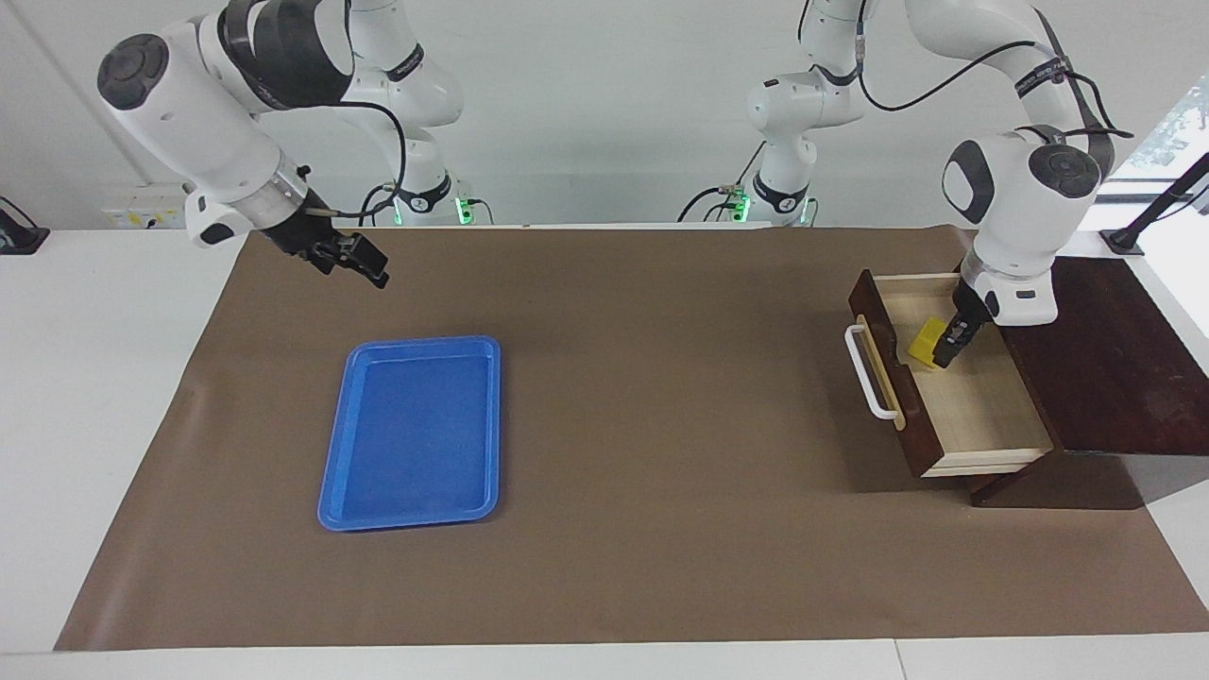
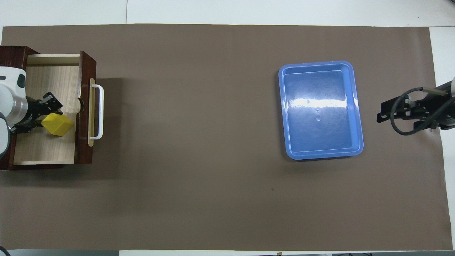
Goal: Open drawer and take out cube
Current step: 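Lift the cube with the left gripper while the right gripper approaches, then grasp the yellow cube with the right gripper from the left gripper, then carry the cube to the tray with the right gripper while the left gripper withdraws, then lower the cube into the blue tray with the right gripper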
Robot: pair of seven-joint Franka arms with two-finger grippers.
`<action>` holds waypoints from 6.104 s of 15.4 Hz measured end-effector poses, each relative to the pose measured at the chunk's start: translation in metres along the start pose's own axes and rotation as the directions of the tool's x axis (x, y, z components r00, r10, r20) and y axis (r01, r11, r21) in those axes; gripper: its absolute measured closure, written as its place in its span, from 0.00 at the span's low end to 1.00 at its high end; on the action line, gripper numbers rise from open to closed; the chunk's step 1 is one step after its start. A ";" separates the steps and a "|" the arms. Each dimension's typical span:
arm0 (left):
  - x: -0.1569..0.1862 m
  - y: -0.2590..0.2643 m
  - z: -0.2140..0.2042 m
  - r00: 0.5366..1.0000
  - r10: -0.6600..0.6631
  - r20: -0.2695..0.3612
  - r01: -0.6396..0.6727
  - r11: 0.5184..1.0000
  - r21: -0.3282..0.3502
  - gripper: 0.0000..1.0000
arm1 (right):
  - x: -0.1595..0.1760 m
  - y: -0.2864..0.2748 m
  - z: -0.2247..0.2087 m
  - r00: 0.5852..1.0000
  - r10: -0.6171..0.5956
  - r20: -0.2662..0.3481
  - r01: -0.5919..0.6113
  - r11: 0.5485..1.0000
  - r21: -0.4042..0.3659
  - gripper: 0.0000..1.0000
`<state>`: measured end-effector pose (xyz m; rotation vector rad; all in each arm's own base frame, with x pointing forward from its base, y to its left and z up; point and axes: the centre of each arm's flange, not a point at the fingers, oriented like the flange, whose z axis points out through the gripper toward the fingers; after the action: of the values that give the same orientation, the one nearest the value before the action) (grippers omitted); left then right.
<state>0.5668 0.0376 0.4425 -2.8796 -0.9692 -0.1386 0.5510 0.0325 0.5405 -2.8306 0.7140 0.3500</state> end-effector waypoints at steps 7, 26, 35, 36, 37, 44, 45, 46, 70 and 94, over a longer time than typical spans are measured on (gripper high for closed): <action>0.024 0.015 -0.095 0.995 -0.086 0.057 0.085 0.996 0.005 0.45 | -0.009 -0.108 0.081 0.917 0.349 0.192 -0.377 0.916 0.135 0.00; -0.247 0.228 -0.089 0.521 -0.835 0.177 0.848 0.530 0.002 0.45 | -0.053 -0.257 0.188 0.633 0.554 0.540 -0.715 0.687 0.133 0.00; -0.271 0.241 -0.087 0.465 -0.868 0.173 0.882 0.471 -0.006 0.45 | -0.078 -0.283 0.200 0.617 0.558 0.554 -0.726 0.676 0.127 0.00; -0.270 0.242 -0.085 0.462 -0.870 0.172 0.884 0.468 -0.005 0.45 | -0.078 -0.283 0.203 0.623 0.557 0.549 -0.721 0.682 0.126 0.00; -0.270 0.243 -0.083 0.461 -0.871 0.171 0.884 0.467 -0.004 0.45 | -0.078 -0.282 0.206 0.627 0.557 0.545 -0.718 0.685 0.125 0.00; -0.269 0.243 -0.081 0.458 -0.873 0.169 0.886 0.464 -0.002 0.45 | -0.079 -0.281 0.212 0.633 0.554 0.541 -0.710 0.694 0.120 0.00; -0.269 0.243 -0.081 0.458 -0.873 0.169 0.886 0.464 -0.002 0.45 | -0.080 -0.280 0.214 0.632 0.556 0.540 -0.710 0.694 0.117 0.00; -0.269 0.243 -0.081 0.458 -0.873 0.169 0.886 0.464 -0.002 0.45 | -0.080 -0.280 0.215 0.631 0.556 0.540 -0.710 0.694 0.115 0.00; -0.217 0.219 -0.090 0.386 -0.906 0.172 0.921 0.388 -0.021 0.00 | -0.060 -0.272 0.193 0.634 0.551 0.542 -0.717 0.682 0.145 0.44; 0.034 -0.014 0.001 0.760 -0.648 -0.050 0.650 0.760 0.011 0.00 | 0.129 0.065 0.236 0.626 0.593 0.507 -0.736 0.664 0.132 0.44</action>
<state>0.5849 0.0690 0.4465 -2.3593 -1.9030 -0.2312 0.5881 -0.0213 0.2717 -1.9447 1.5500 0.8399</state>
